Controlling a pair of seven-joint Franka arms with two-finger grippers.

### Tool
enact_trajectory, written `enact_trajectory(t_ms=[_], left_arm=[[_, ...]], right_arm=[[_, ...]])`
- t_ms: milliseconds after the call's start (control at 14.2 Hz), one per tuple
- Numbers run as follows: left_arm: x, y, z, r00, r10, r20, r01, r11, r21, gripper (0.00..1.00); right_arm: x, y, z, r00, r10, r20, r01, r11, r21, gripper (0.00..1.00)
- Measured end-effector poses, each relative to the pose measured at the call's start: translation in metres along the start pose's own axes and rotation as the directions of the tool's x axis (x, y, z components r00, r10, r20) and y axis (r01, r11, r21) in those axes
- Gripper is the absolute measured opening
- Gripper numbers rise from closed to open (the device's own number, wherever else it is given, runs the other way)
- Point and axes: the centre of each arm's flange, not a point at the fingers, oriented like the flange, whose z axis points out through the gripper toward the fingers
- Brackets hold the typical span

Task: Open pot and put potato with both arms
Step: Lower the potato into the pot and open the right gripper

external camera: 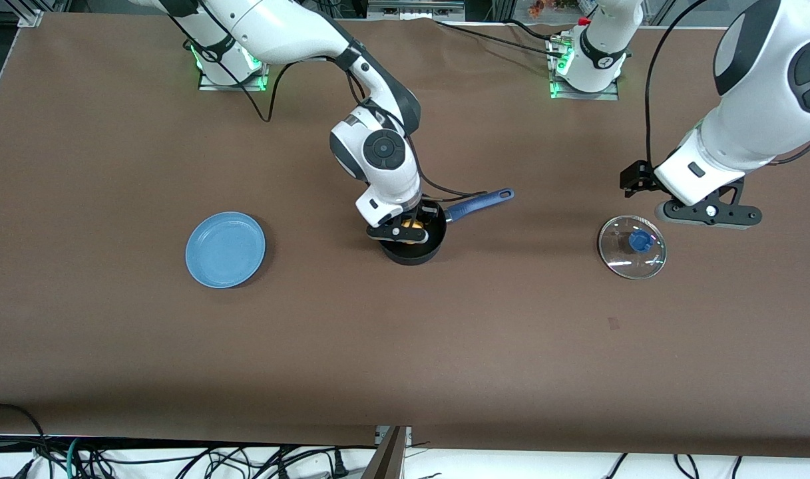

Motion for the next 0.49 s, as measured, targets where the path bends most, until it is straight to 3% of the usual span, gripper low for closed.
enact_trajectory(t_ms=[282, 493], left_arm=[[-0.012, -0.023, -0.024, 0.996, -0.078, -0.038, 0.078, 0.997, 0.019, 1.0], [-0.014, -0.049, -0.027, 0.991, -0.123, -0.053, 0.124, 0.992, 0.015, 1.0]], right_arm=[[-0.004, -0.001, 0.01, 1.0, 0.012, 0.019, -0.012, 1.0, -0.003, 0.59], [-0.005, -0.001, 0.011, 0.999, 0.022, 0.026, -0.022, 1.0, 0.0, 0.9]])
